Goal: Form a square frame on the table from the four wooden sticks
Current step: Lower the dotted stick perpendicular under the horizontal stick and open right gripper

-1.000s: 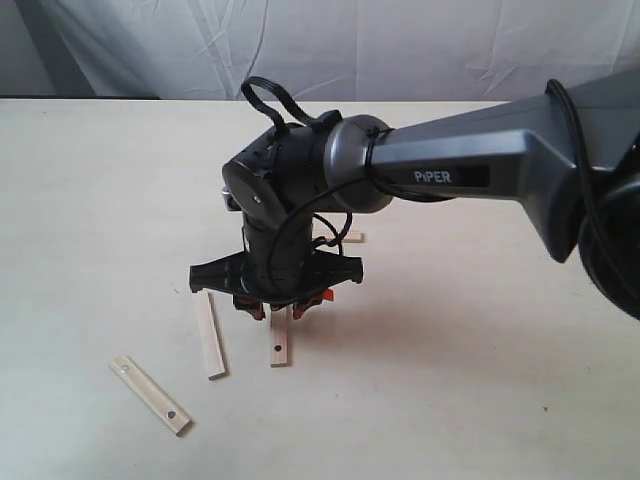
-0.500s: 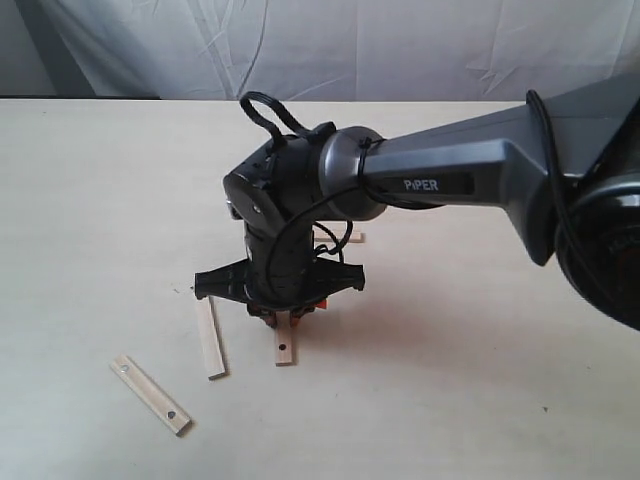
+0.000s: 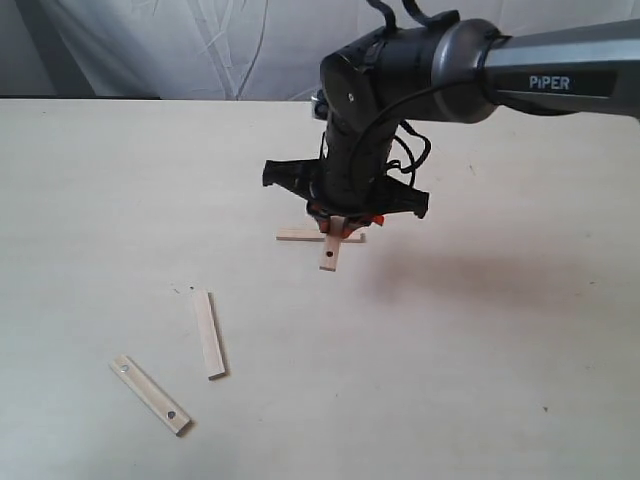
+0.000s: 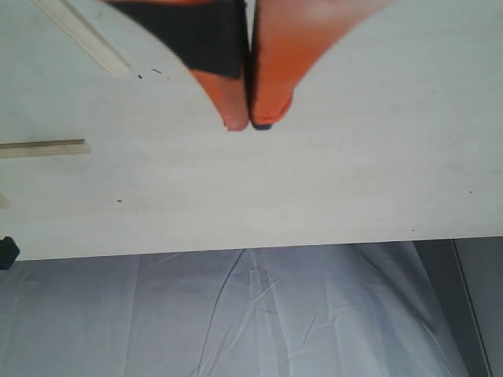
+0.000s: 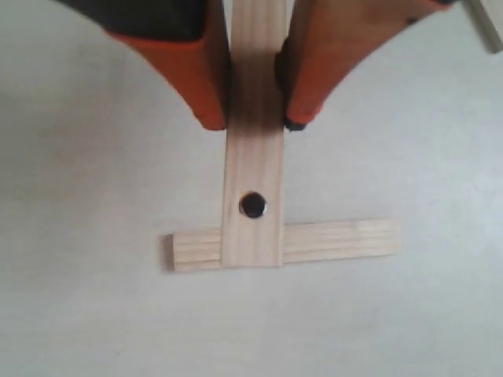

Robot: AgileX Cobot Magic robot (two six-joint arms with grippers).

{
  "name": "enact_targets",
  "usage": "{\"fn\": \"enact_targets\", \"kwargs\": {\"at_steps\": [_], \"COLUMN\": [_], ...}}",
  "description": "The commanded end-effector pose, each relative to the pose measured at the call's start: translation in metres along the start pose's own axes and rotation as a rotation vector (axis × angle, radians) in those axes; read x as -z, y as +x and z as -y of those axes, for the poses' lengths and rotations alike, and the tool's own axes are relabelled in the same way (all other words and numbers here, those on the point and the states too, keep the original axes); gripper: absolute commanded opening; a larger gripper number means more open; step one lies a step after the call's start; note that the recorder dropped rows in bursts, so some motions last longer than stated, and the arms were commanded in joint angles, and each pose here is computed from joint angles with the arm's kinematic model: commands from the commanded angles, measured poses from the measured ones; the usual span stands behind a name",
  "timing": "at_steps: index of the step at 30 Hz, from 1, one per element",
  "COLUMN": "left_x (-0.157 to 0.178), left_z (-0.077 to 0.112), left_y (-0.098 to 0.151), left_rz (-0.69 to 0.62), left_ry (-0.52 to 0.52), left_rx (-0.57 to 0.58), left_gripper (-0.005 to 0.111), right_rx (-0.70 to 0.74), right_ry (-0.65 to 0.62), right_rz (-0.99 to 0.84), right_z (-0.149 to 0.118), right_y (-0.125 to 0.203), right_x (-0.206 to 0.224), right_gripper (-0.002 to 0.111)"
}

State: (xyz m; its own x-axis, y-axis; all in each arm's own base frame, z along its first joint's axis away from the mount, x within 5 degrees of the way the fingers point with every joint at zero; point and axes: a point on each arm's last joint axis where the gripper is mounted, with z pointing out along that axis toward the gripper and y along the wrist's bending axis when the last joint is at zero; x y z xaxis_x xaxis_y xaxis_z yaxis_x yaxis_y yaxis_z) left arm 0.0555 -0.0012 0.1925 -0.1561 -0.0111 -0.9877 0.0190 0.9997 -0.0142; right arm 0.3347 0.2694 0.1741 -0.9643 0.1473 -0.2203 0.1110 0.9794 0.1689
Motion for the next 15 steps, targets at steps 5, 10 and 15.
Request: {"fn": "enact_targets", "kwargs": {"at_steps": [5, 10, 15], "left_x": [0.0, 0.0, 0.0], "left_z": [0.0, 0.0, 0.0], "left_y": [0.001, 0.001, 0.001], "left_rz": [0.009, 0.009, 0.009], "left_ry": [0.006, 0.006, 0.006], "left_rx": [0.001, 0.001, 0.001], "left_gripper": [0.0, 0.0, 0.0], "right_rx": [0.04, 0.095, 0.137], "right_ry": [0.059, 0.115, 0.124], "right_rz": [0.025, 0.032, 0.028], "right_z": [0.007, 0.012, 0.013], "right_y": [-0.005, -0.006, -0.006], "right_x": [-0.027, -0.037, -0.044], "right_gripper": [0.0, 0.0, 0.0]}}
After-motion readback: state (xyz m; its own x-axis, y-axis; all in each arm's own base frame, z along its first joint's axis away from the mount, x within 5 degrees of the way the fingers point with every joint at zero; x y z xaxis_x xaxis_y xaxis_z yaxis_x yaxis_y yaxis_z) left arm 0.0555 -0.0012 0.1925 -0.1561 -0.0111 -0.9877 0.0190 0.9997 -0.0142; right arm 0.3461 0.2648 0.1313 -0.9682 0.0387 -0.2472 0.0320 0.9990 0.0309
